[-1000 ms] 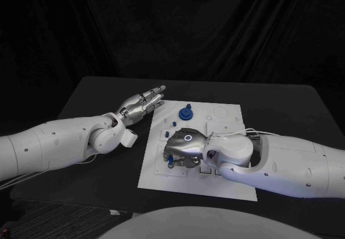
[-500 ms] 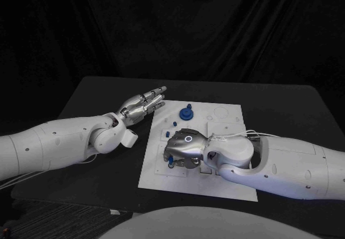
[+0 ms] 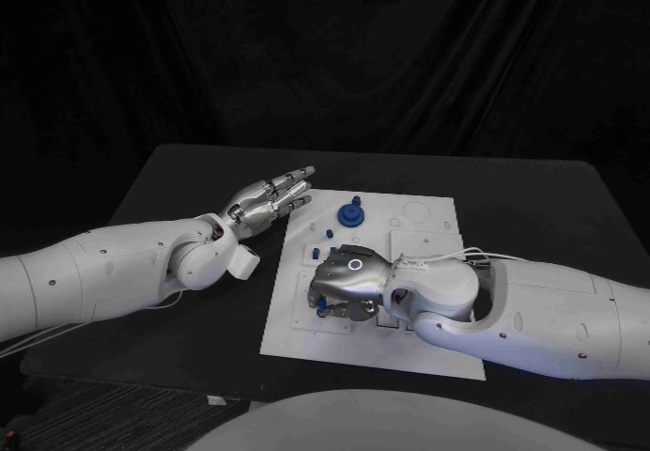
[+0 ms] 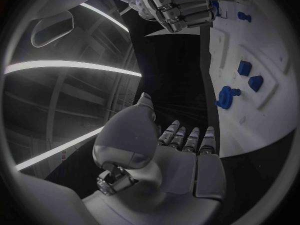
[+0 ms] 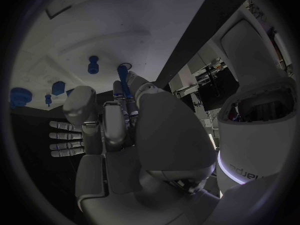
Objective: Assemble the parts on the task board
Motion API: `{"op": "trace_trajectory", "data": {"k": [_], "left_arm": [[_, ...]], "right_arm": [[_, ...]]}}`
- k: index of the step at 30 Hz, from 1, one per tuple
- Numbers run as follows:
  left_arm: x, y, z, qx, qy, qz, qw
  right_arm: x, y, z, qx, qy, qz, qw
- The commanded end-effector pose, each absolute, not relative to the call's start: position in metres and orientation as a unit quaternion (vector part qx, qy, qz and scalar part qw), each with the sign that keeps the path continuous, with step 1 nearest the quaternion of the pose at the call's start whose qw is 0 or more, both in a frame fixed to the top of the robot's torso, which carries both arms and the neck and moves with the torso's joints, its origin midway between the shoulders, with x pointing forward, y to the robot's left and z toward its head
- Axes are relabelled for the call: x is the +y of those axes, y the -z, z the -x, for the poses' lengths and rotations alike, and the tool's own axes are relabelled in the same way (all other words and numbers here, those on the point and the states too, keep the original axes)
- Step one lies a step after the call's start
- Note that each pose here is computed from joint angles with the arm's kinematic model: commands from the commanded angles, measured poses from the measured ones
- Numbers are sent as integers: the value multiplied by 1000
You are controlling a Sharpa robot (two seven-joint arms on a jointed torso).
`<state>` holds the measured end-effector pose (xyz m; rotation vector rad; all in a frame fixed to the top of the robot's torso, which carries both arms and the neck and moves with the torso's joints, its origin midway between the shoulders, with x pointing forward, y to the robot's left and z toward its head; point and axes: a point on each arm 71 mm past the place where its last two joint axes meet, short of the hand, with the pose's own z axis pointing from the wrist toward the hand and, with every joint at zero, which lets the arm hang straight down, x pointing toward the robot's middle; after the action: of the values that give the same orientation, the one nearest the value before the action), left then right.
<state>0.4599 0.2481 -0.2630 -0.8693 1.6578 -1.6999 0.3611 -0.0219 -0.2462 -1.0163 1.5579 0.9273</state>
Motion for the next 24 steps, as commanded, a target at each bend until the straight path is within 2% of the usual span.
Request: {"op": "trace_trajectory", "data": {"k": [1, 24], "left_arm": [[246, 263, -459, 624, 647, 328, 292], [247, 266, -459, 631, 641, 331, 285]], "right_arm": [[-23, 250, -360, 654, -380, 420, 501], [-25, 251, -360, 660, -375, 418, 499]]}}
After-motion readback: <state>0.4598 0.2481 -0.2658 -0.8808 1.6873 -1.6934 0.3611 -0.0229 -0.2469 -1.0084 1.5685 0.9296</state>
